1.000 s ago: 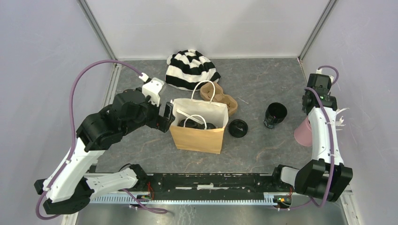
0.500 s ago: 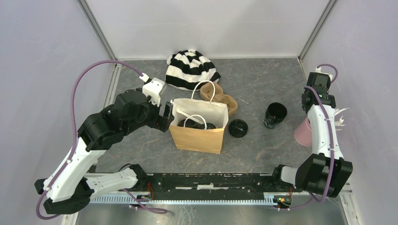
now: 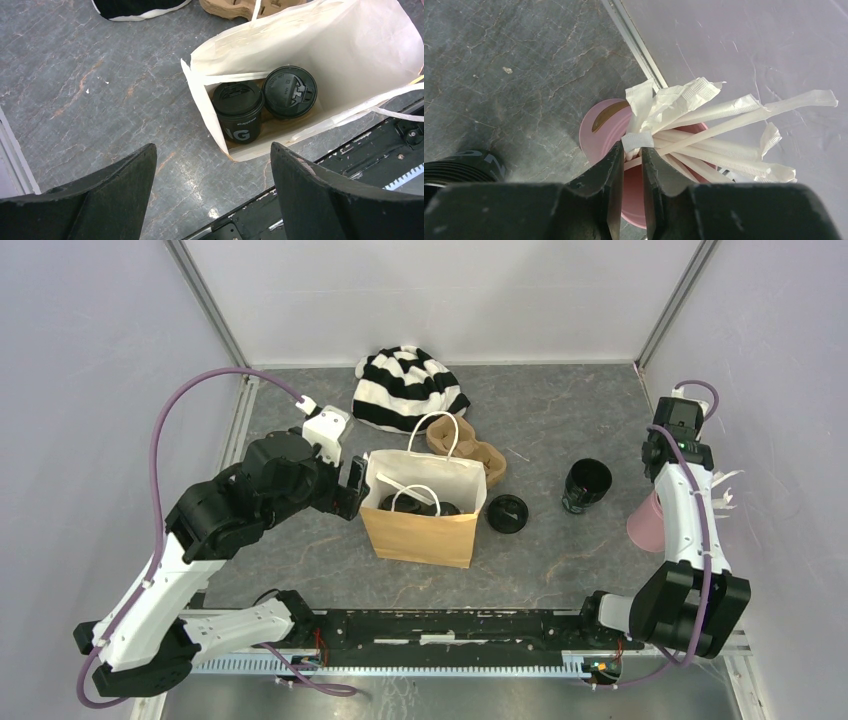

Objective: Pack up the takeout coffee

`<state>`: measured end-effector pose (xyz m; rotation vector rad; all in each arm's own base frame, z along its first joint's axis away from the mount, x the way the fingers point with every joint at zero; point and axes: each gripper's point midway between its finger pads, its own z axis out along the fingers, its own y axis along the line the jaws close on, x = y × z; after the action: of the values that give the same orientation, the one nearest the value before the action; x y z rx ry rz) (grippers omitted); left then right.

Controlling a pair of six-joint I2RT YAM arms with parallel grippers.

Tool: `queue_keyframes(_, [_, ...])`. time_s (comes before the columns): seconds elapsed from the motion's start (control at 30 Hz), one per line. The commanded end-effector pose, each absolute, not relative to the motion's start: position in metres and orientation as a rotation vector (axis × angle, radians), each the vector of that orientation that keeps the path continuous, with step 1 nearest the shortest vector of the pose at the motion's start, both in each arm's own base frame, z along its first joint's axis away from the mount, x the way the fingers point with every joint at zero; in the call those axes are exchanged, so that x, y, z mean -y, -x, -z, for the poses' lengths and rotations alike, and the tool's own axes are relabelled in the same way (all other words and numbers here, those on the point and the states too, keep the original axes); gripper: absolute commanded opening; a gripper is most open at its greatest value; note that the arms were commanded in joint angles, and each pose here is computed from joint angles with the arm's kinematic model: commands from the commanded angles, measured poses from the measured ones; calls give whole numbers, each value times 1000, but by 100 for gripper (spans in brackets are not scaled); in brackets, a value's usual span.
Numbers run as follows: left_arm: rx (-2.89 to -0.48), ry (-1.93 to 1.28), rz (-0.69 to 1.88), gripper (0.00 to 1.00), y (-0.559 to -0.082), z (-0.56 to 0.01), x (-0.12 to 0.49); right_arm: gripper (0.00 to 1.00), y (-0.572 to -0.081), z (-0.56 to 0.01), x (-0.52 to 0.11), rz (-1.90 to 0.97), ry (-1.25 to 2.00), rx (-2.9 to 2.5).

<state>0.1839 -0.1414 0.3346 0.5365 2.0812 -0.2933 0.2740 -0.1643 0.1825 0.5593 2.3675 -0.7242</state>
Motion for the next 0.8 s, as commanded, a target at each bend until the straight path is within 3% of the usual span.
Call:
queue_keyframes(0.0, [-2048,-550,275,89,-185,-340,138,23,-275,-188,172,767,-569,-2328])
queue_keyframes(0.3, [-2045,-551,277,89,-186,-341,139,12,-273,-194,172,768,-550,-2325])
queue_keyframes(0.77, [-2033,-546,293,89,-185,-351,140,7,-253,-260,149,641,-500,-2238])
